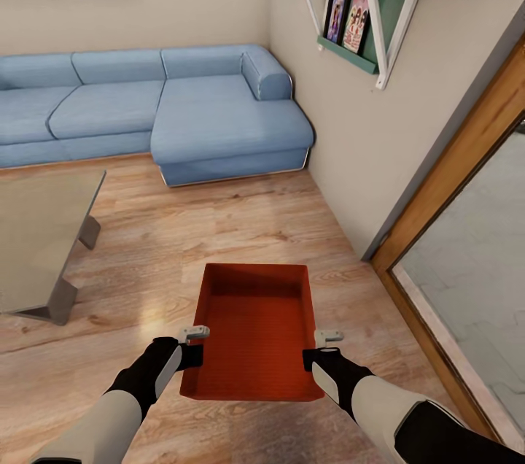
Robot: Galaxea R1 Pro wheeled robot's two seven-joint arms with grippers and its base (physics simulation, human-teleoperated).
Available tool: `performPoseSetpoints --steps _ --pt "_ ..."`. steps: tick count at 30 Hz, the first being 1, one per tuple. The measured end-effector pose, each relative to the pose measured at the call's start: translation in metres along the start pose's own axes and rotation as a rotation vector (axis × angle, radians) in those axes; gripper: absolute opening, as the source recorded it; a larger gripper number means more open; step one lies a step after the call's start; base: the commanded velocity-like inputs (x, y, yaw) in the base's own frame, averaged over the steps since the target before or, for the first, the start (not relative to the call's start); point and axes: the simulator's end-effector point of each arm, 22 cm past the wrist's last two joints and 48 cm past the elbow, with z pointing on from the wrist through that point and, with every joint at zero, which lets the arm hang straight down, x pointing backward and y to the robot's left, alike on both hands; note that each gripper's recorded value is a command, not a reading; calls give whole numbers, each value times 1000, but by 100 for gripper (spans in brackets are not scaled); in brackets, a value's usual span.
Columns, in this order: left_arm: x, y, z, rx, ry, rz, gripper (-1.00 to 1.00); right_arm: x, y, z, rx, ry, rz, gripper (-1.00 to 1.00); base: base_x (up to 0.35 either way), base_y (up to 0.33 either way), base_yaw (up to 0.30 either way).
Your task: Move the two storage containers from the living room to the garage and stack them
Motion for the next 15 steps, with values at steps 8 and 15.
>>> performPoseSetpoints --steps 8,15 --pt "-3 -1 -14 0 0 -1 -100 -5 -1 -13 0 0 0 -100 0 0 0" --pt "-7 -2 -26 -1 -1 2 -100 -9 -3 -25 0 -1 4 -100 0 0 0"
